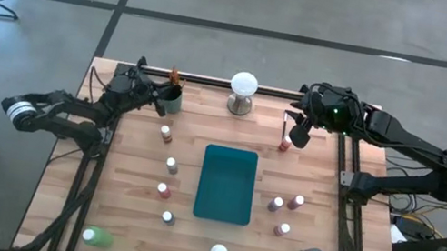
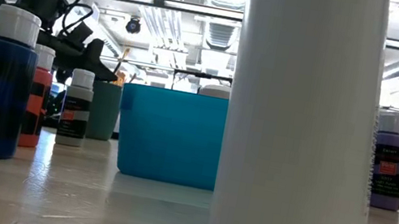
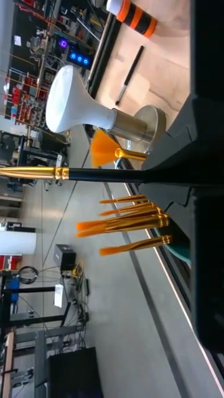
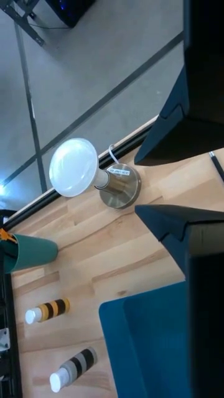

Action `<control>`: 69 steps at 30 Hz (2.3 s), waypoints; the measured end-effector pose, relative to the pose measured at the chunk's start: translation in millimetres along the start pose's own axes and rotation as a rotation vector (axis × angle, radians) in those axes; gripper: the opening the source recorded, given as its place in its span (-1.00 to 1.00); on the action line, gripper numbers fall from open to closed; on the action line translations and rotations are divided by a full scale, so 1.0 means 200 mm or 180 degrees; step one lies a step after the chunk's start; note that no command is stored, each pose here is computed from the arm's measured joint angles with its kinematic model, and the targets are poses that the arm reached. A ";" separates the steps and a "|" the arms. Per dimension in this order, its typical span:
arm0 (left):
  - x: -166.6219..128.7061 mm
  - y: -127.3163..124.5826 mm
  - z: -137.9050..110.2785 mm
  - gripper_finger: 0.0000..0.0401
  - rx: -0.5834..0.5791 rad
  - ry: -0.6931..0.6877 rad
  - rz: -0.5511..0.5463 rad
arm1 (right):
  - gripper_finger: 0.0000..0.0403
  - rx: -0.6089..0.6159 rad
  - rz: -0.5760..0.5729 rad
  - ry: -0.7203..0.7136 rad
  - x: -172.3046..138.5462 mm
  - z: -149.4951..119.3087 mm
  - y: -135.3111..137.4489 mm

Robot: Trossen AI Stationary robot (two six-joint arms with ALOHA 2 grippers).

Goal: Pick & Place Paint Supplies
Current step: Put the yellow paint brush into the green cup, then put the silver paint brush into the green cup

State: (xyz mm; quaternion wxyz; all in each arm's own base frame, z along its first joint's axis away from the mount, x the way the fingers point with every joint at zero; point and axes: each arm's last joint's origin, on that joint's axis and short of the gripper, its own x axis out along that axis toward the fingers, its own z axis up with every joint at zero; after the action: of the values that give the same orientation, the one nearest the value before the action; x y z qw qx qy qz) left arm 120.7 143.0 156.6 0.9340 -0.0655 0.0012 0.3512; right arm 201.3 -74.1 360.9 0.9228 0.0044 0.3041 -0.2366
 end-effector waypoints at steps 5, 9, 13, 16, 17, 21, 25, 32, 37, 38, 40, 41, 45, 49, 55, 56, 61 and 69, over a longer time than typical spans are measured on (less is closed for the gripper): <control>0.00 0.00 0.00 -0.83 0.0001 -0.0011 -0.0003 | -0.52 -0.0001 0.0002 0.0002 0.00 0.00 0.00; 0.00 0.00 0.00 -0.71 -0.0042 -0.0024 -0.0005 | -0.55 -0.0001 0.0001 0.0002 0.00 0.00 0.00; 0.01 0.00 0.02 -0.60 -0.0048 -0.0042 -0.0018 | -0.56 -0.0001 0.0002 0.0002 0.00 0.00 0.00; 0.02 0.00 0.03 -0.52 -0.0049 -0.0057 -0.0021 | -0.53 -0.0001 0.0003 0.0002 0.00 0.00 0.00; 0.02 0.00 0.03 -0.49 -0.0057 -0.0071 -0.0023 | -0.51 -0.0001 0.0004 0.0002 0.00 0.00 0.00; 0.04 -0.01 0.10 -0.44 -0.0096 -0.0234 -0.0182 | -0.44 -0.0051 0.0005 0.0003 0.00 0.00 0.00; 0.06 -0.04 0.22 -0.43 -0.0032 -0.0494 -0.0624 | -0.38 -0.0071 0.0004 -0.0029 0.00 0.01 0.00; 0.05 -0.10 0.43 -0.43 -0.0322 -0.0840 -0.1249 | -0.32 -0.0042 -0.0007 -0.0236 0.00 0.04 0.00; 0.04 -0.16 0.54 -0.43 -0.0464 -0.0932 -0.1710 | -0.35 0.0345 -0.0433 -0.0273 0.01 0.05 -0.04; 0.04 -0.18 0.56 -0.43 -0.0467 -0.0955 -0.1788 | -0.35 0.0496 -0.0602 -0.0215 0.02 0.04 -0.06; 0.04 -0.21 0.59 -0.43 -0.0468 -0.0992 -0.1905 | -0.34 0.0821 -0.0812 -0.0008 0.07 0.01 -0.14; 0.04 -0.22 0.61 -0.43 -0.0463 -0.1011 -0.1952 | -0.32 0.0980 -0.0851 0.0093 0.11 0.00 -0.18; 0.05 -0.27 0.64 -0.43 -0.0469 -0.1036 -0.2106 | -0.25 0.1647 -0.0646 0.0413 0.25 -0.07 -0.38; 0.05 -0.31 0.65 -0.43 -0.0496 -0.1011 -0.2218 | -0.19 0.2185 -0.0477 0.0774 0.41 -0.17 -0.55; 0.05 -0.33 0.66 -0.43 -0.0491 -0.1019 -0.2261 | -0.10 0.2407 -0.0412 0.1277 0.64 -0.30 -0.63; 0.05 -0.33 0.66 -0.43 -0.0491 -0.1020 -0.2258 | -0.09 0.2426 -0.0410 0.1346 0.68 -0.32 -0.63; 0.05 -0.33 0.66 -0.43 -0.0491 -0.1016 -0.2257 | -0.03 0.2575 -0.0453 0.1559 0.80 -0.36 -0.66; 0.06 -0.33 0.64 -0.43 -0.0524 -0.0906 -0.2233 | -0.03 0.2649 -0.0807 0.1873 0.90 -0.36 -0.69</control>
State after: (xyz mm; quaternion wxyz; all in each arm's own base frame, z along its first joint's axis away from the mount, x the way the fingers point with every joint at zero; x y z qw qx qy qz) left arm 167.2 118.5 291.2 0.9798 -0.0872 -0.1791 0.0149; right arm 226.7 -264.3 220.7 0.6827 0.4000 0.4288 -0.4359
